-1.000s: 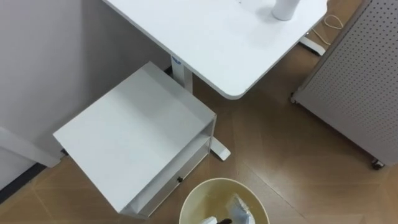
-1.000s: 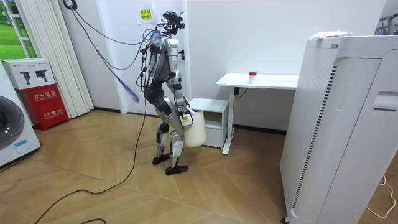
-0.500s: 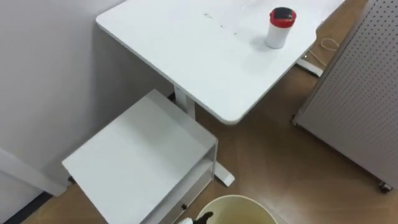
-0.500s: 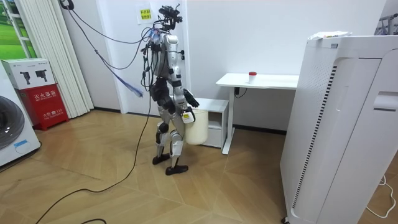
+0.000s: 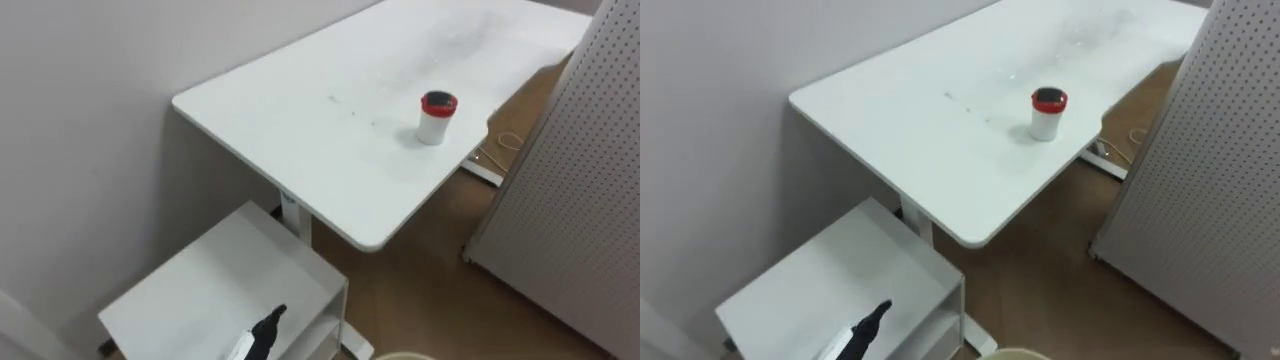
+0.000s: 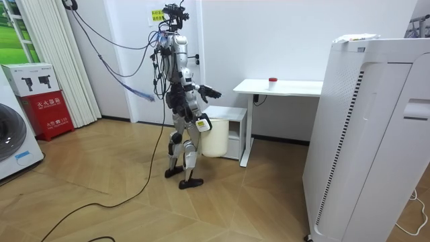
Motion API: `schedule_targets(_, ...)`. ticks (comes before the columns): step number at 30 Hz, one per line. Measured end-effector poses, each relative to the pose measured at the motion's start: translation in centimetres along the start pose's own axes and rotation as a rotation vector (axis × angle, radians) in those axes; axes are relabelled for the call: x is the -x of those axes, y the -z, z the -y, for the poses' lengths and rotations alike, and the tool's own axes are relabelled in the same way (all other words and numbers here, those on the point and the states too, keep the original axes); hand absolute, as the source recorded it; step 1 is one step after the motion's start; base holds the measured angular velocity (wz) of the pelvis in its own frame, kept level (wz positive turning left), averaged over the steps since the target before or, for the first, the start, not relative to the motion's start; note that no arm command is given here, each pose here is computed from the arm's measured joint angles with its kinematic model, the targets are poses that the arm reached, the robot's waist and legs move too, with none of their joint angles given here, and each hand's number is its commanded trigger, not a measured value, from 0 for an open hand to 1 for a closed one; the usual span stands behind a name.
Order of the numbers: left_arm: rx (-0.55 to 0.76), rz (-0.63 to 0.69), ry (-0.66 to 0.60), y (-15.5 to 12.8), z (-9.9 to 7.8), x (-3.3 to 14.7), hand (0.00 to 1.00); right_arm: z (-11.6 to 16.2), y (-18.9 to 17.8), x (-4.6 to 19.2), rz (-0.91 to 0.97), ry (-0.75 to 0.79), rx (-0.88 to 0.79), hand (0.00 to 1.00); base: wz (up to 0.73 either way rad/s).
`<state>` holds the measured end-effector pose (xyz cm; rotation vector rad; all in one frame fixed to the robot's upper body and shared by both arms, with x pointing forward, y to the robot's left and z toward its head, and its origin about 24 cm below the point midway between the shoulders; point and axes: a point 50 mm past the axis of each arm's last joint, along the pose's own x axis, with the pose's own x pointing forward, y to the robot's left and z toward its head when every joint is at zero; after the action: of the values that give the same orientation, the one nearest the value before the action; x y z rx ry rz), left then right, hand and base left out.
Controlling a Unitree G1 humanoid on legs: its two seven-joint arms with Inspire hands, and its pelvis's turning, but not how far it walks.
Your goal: Pick garbage
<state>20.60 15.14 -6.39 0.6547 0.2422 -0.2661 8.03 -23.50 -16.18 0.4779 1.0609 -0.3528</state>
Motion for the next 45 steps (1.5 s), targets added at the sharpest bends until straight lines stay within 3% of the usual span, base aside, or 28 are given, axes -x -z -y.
schedule_targets(5, 0.046, 0.117, -0.148, -2.1, -1.9, -0.1, 0.0, -0.1, 0.1, 0.0, -0.001, -0.003, 0.014, 1.0, -0.02)
schedule_targets(17, 0.077, 0.274, -0.254, -5.7, -3.9, -0.3, 0.0, 0.3, 0.2, 0.1, 0.013, 0.054, -0.035, 1.0, 0.01)
schedule_targets(25, 0.114, 0.296, -0.263, -6.4, -4.2, -0.7, 0.0, 0.3, 0.0, 0.0, 0.018, 0.074, -0.034, 1.0, -0.17)
schedule_targets(35, 0.131, 0.285, -0.319, -6.2, -5.4, -0.7, 0.0, -0.3, -0.2, -0.2, 0.022, 0.042, -0.025, 1.0, -0.7)
schedule_targets(45, 0.138, 0.301, -0.35, -6.5, -6.1, -0.6, 0.0, -0.2, -0.3, -0.1, 0.019, 0.022, 0.006, 1.0, -0.1)
